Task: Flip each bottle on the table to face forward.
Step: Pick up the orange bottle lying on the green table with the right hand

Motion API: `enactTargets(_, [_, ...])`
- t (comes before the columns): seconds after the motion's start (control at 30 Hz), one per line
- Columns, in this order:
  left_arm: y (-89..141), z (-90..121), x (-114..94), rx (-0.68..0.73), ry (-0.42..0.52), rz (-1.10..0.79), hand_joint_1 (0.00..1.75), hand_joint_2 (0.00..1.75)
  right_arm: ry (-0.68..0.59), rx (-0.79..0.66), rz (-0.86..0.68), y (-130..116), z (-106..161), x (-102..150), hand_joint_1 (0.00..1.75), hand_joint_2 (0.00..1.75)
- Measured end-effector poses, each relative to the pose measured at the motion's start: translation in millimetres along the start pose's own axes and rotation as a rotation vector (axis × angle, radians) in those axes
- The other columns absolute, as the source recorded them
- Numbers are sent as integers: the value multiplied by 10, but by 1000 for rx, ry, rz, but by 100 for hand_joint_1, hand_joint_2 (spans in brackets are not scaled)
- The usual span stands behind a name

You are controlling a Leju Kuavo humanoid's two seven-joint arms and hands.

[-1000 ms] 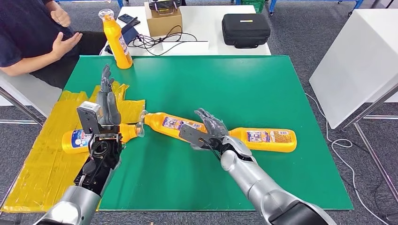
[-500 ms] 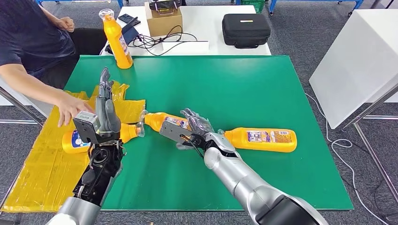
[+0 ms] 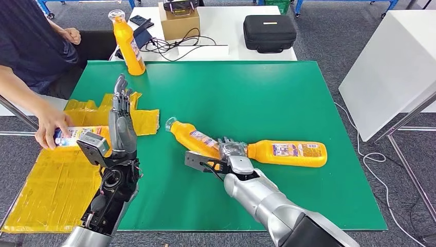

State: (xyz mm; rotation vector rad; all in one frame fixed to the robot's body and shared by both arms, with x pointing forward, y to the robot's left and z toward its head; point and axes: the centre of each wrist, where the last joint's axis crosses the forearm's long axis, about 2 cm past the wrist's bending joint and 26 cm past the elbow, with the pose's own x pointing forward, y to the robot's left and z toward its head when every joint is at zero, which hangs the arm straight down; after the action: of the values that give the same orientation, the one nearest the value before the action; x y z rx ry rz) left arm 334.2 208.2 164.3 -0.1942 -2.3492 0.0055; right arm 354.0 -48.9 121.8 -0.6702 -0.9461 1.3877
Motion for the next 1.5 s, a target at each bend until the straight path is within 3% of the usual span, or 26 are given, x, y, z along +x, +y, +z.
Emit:
enactTargets(0.1, [-26,26,36,4,-8,20,0,0,58,19,61,42,-16,-60,142,175])
enactTargets(0.13, [-34,34,51,5,-11,25,0,0,69,25,74,47,-22,-79,155,175])
enactTargets(0.27, [-43,63,106,10,-26,34,0,0,86,41,97,50,-39,-128,175,175])
enactTargets(1.0, [-8,187,204,16,-38,27,0,0,-12,-38,90,69,-46,-172,175,175])
enactTargets(1.23, [48,251,210,32,-24,-3,0,0,-157,-132,-59,41,-39,-168,175,175])
enactTargets(1.37, [140,377,191,73,27,26,0,175,-329,-230,-277,-214,-35,-116,175,175])
enactTargets(1.5, [277,529,158,138,83,62,0,175,-432,-340,-466,-604,-19,-153,175,175])
